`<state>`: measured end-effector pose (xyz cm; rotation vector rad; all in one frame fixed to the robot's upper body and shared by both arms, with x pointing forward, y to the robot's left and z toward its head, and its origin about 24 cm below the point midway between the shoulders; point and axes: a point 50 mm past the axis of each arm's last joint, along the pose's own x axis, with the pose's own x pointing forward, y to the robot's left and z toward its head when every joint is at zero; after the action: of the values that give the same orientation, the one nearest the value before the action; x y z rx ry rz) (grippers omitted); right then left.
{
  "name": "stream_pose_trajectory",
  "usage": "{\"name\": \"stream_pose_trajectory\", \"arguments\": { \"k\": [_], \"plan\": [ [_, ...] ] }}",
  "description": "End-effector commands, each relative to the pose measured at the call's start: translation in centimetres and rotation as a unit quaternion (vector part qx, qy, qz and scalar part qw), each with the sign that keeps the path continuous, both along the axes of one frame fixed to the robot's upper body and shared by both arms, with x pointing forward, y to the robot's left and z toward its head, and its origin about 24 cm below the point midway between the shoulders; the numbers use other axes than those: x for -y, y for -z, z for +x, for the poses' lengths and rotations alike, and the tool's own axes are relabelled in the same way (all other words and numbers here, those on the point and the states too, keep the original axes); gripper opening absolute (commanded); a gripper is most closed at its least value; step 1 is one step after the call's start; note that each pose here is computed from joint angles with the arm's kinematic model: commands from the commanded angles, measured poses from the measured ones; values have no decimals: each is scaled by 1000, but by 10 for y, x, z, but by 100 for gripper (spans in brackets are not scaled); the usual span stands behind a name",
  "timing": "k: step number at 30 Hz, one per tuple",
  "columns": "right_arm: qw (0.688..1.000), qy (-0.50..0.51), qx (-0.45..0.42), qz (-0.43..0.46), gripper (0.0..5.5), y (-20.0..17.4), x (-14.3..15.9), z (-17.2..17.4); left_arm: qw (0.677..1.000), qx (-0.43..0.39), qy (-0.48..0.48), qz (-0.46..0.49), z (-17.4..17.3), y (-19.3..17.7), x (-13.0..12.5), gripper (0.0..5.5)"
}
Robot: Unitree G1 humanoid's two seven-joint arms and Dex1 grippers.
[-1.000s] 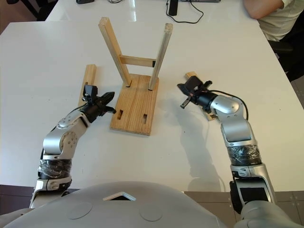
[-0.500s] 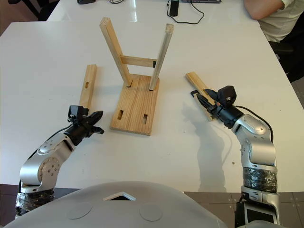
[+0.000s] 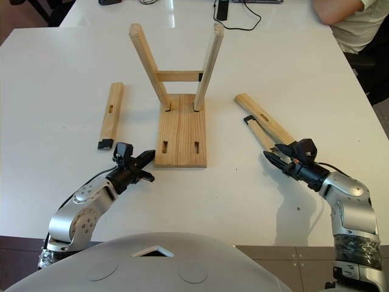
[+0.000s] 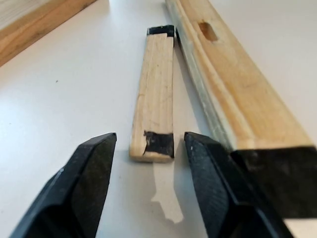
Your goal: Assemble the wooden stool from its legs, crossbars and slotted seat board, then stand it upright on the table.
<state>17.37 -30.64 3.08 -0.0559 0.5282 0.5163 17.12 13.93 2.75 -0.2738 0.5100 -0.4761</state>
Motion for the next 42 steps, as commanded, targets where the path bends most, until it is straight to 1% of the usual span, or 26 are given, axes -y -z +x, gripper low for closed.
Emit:
{"name": "stream_pose_trajectory", "arguments": {
  "k": [1,4,9,15,19,22,26,29,34,37,38,39,42],
  "plan": [
    [1000,-5,12,-9,254,-3,-1,6,1000,-3,-7,7,-2,0,-6,0],
    [1000,-15,14,-11,254,-1,-8,11,1000,2,-20,9,0,-1,-9,0],
    [999,-31,10,-33,254,10,-18,19,999,22,-24,8,7,-5,-7,0],
    [999,-27,4,-42,254,13,-13,11,998,39,-42,2,10,-11,-13,0],
    [999,-20,16,-38,254,6,-10,16,998,46,-51,7,13,-13,-19,0],
    [998,-39,14,-42,254,7,-14,16,997,55,-53,12,18,-14,-21,0],
    [998,-35,30,-35,254,1,-17,24,997,61,-55,13,23,-16,-23,0],
    [998,-40,25,-44,254,2,-17,26,996,65,-53,15,25,-16,-21,0],
    [998,-45,9,-53,254,8,-17,17,995,78,-55,28,23,-18,-22,0],
    [996,-43,7,-83,254,13,-18,15,994,85,-63,41,20,-18,-27,0],
    [994,-41,6,-101,235,17,-17,15,992,92,-71,48,21,-19,-29,0],
    [993,-43,2,-111,229,20,-18,14,991,99,-76,50,23,-21,-31,0],
    [995,-42,1,-94,179,23,-25,11,988,125,-81,49,27,-28,-39,0]
  ]
}}
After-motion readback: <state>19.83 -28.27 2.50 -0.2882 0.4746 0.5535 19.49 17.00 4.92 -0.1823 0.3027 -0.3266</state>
